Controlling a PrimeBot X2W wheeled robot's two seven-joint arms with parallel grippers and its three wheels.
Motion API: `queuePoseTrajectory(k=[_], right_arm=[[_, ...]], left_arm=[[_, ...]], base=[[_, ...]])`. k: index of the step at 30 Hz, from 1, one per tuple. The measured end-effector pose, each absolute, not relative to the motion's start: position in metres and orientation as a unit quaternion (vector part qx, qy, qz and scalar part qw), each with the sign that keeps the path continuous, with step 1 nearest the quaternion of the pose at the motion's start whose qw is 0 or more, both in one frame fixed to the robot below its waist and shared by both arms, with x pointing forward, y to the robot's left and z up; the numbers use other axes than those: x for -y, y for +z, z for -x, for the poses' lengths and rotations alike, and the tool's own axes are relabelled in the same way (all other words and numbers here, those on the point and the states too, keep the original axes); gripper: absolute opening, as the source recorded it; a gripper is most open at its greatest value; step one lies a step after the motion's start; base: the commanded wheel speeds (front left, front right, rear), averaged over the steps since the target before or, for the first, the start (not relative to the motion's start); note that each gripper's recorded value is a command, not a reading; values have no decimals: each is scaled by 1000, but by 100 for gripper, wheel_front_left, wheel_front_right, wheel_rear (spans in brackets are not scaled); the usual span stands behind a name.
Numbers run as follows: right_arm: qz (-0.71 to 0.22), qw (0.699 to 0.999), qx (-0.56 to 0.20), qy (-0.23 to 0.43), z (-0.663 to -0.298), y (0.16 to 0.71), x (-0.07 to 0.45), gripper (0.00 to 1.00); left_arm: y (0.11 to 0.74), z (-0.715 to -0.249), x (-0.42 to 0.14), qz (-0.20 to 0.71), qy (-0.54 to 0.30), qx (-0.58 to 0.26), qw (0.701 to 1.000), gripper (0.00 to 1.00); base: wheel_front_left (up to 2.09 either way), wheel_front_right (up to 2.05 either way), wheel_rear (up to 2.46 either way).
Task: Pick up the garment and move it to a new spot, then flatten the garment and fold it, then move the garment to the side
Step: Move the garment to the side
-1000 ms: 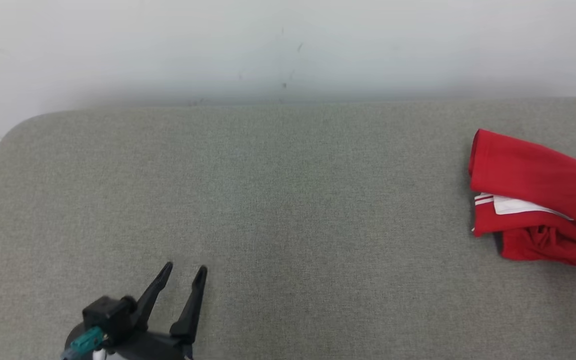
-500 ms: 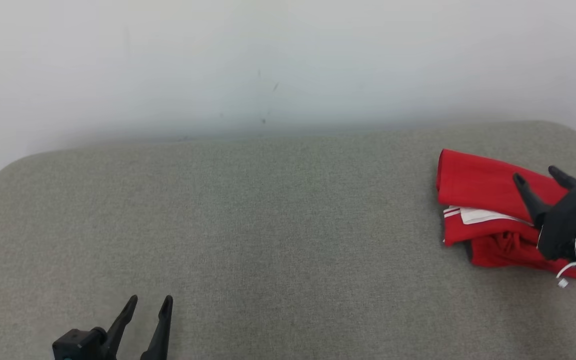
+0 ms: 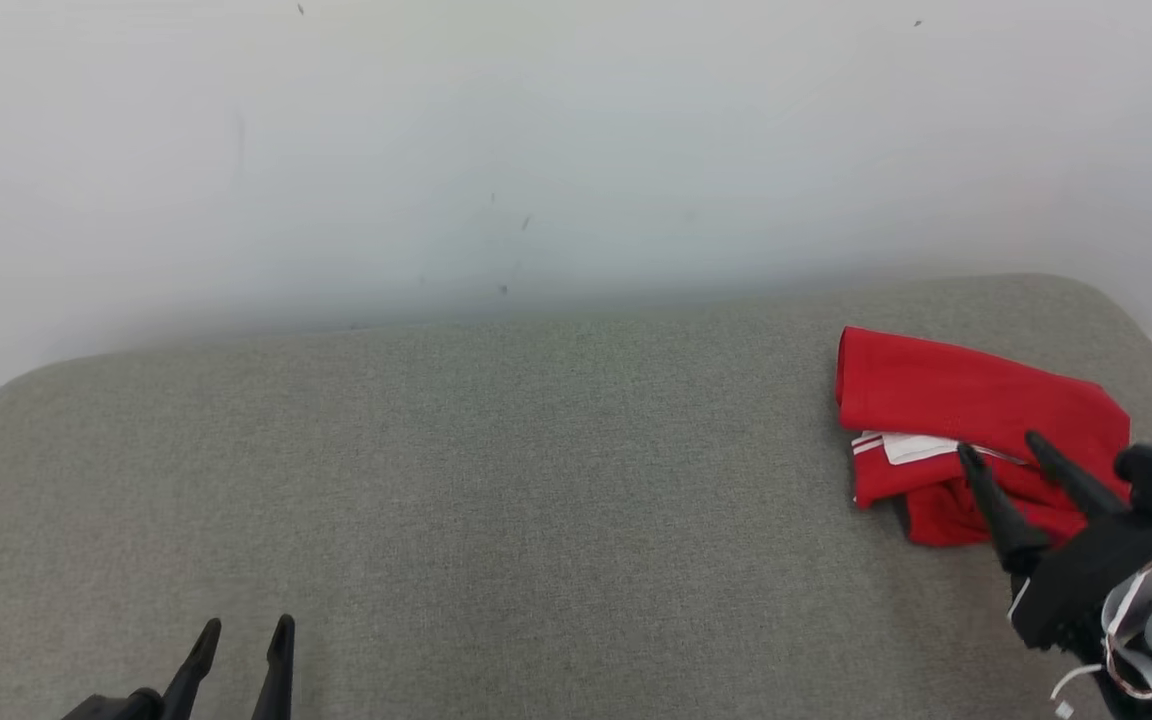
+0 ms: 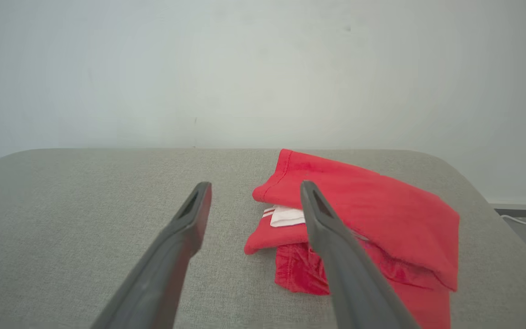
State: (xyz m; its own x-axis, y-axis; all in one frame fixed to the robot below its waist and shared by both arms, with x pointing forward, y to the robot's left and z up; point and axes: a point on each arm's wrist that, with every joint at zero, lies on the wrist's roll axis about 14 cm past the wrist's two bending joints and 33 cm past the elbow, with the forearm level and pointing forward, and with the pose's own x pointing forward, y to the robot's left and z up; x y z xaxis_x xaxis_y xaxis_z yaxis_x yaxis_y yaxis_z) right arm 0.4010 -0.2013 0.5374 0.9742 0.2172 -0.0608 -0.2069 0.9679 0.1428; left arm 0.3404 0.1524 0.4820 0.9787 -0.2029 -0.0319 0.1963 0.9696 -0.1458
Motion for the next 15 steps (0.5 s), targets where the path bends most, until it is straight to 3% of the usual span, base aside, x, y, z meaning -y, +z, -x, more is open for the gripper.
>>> queuePoseTrajectory(k=[15], right_arm=[[-103, 988, -24, 113, -366, 534, 192, 100]], left_arm=[[491, -340, -170, 69, -62, -8, 996, 100]], base=[[0, 0, 0]])
